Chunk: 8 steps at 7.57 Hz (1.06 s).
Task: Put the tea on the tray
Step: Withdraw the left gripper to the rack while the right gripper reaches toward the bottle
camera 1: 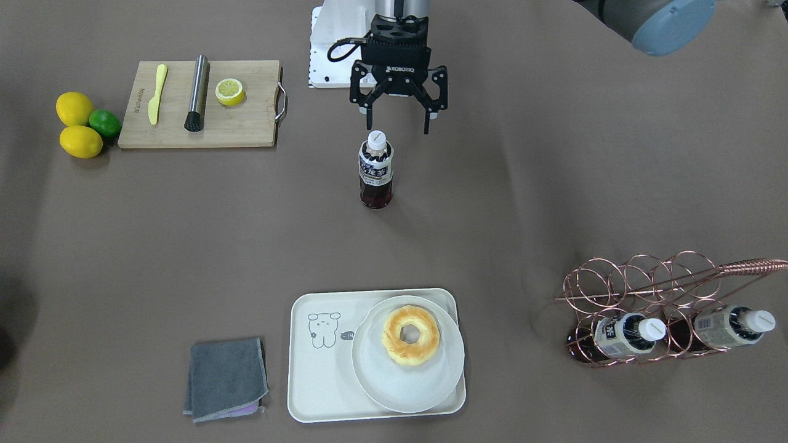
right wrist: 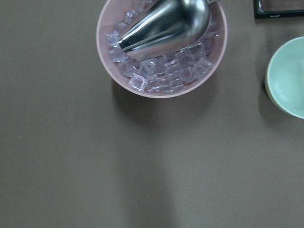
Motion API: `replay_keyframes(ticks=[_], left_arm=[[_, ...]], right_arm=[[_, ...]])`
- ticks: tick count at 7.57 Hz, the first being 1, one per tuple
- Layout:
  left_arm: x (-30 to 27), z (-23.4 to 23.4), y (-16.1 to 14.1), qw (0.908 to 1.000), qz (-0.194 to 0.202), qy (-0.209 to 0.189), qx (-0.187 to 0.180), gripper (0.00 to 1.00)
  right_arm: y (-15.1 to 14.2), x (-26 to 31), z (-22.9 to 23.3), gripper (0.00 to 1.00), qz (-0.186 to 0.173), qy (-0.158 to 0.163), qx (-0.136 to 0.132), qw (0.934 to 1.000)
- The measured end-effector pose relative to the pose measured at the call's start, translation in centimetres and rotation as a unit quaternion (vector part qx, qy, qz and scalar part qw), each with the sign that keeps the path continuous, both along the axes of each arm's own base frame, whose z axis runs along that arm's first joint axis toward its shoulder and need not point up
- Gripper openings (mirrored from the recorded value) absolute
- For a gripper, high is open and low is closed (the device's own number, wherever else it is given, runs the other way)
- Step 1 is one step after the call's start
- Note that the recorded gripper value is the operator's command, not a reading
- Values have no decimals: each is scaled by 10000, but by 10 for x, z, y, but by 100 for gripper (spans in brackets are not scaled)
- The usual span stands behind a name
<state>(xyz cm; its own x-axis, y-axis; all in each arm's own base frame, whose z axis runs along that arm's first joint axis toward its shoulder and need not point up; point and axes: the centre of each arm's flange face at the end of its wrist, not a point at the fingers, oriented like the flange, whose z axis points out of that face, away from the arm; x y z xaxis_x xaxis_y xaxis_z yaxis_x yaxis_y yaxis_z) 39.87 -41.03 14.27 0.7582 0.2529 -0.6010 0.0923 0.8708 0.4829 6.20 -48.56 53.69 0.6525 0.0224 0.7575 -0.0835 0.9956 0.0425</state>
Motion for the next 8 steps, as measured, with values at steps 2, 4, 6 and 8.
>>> replay_keyframes(ticks=[2, 4, 6, 8], left_arm=[[-68, 53, -21, 9997, 32, -150, -192, 98], [-109, 103, -32, 9977, -189, -404, -504, 98], [-156, 165, -40, 9908, -545, -776, -964, 98], [-224, 241, -39, 9748, -1041, -1202, -1564, 98]], right_arm=[[-1, -32, -51, 100, -62, -43, 219, 9997], [-19, -85, -114, 100, -187, -148, 417, 9988], [-37, -175, -191, 100, -270, -205, 439, 9985], [-29, -281, -263, 100, -363, -157, 569, 9976]])
